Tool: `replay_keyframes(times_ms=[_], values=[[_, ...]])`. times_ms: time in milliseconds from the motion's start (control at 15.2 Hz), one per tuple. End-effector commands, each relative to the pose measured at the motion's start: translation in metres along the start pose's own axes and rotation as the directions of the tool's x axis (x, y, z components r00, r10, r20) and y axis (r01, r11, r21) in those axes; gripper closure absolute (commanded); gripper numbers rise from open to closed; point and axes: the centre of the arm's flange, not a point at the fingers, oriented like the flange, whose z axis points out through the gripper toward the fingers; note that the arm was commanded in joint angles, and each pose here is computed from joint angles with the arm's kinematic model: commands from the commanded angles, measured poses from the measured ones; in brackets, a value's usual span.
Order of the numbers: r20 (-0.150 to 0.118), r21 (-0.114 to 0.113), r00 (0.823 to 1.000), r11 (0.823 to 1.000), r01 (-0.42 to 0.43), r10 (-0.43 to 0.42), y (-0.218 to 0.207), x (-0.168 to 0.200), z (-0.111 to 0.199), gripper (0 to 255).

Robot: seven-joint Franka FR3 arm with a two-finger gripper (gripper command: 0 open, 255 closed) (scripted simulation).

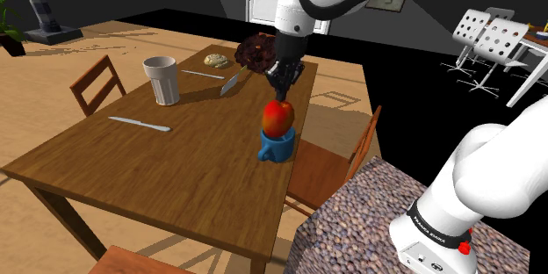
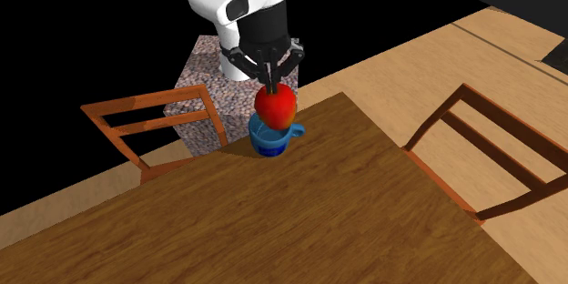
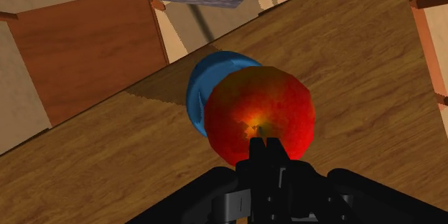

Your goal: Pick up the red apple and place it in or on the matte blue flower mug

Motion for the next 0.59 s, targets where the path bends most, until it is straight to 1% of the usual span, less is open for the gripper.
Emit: replay_keyframes(times_ms=[0,198,264,528], values=[[0.000,0.000,1.000,1.000,0.000,0.000,0.0002,0.0002,0.0005,255],[0.000,0.000,1.000,1.000,0.000,0.000,0.0002,0.0002,0.0005,255],[0.000,0.000,1.000,1.000,0.000,0.000,0.0001,0.0001,0.0005,0],[0.000,0.000,1.000,1.000,0.000,0.000,0.0002,0.0001,0.0004,0]])
